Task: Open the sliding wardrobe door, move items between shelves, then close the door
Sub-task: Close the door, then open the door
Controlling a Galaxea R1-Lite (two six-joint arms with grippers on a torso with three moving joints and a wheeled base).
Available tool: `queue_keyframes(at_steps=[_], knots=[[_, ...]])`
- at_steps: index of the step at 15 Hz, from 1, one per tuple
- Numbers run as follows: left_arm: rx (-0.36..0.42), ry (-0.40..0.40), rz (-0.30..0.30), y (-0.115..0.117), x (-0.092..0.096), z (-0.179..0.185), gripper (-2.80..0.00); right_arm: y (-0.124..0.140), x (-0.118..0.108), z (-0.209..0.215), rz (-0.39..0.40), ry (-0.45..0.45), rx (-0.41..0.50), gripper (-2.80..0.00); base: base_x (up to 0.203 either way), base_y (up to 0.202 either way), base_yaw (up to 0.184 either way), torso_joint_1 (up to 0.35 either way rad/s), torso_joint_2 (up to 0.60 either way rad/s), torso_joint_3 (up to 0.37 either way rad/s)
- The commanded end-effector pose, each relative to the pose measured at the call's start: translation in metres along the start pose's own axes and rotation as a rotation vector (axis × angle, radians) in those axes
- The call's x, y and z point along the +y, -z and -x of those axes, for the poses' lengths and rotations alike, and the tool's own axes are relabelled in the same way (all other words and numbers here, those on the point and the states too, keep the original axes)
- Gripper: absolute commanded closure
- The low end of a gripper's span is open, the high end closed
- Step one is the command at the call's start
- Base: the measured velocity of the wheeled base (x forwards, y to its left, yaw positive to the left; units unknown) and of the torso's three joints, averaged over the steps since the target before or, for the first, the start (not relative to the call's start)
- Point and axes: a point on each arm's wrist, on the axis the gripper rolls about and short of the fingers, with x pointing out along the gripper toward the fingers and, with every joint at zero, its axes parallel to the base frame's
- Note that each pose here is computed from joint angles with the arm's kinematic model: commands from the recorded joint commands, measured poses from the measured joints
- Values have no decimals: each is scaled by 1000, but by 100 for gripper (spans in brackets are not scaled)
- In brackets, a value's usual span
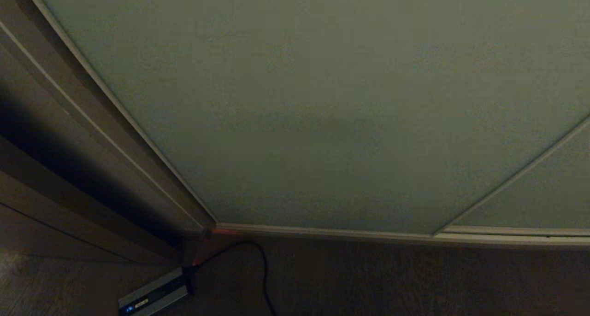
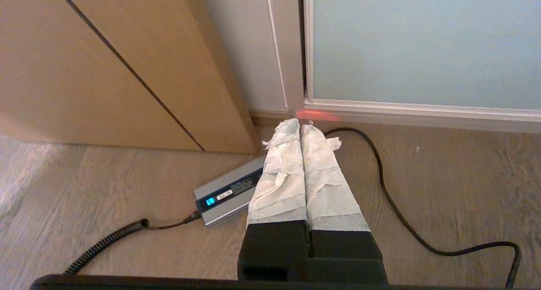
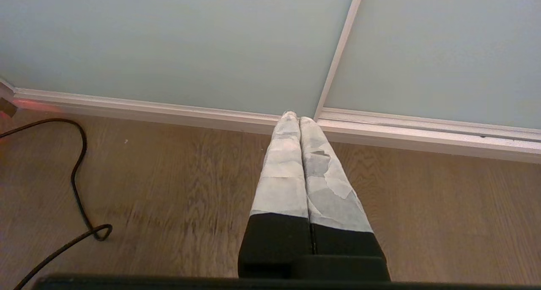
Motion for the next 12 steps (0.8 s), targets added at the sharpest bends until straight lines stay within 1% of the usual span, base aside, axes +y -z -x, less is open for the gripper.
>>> queue_keyframes(at_steps=[1,5,8,10,12], knots=[[2,-1,-1,0,0,0,0,1,0,0,0,0,7,0,0,0,0,0,0,0],[7,32,-46,2,-1,0,0,1,0,0,0,0,7,0,0,0,0,0,0,0],[-8,36,-41,1,-1,-1,0,1,0,-1,0,0,8,0,0,0,0,0,0,0],[-50,33,-30,-10,0,3,0,1,0,0,0,0,6,0,0,0,0,0,0,0],[-138,22,-20,-41,4,12,0,1,0,0,0,0,7,0,0,0,0,0,0,0]])
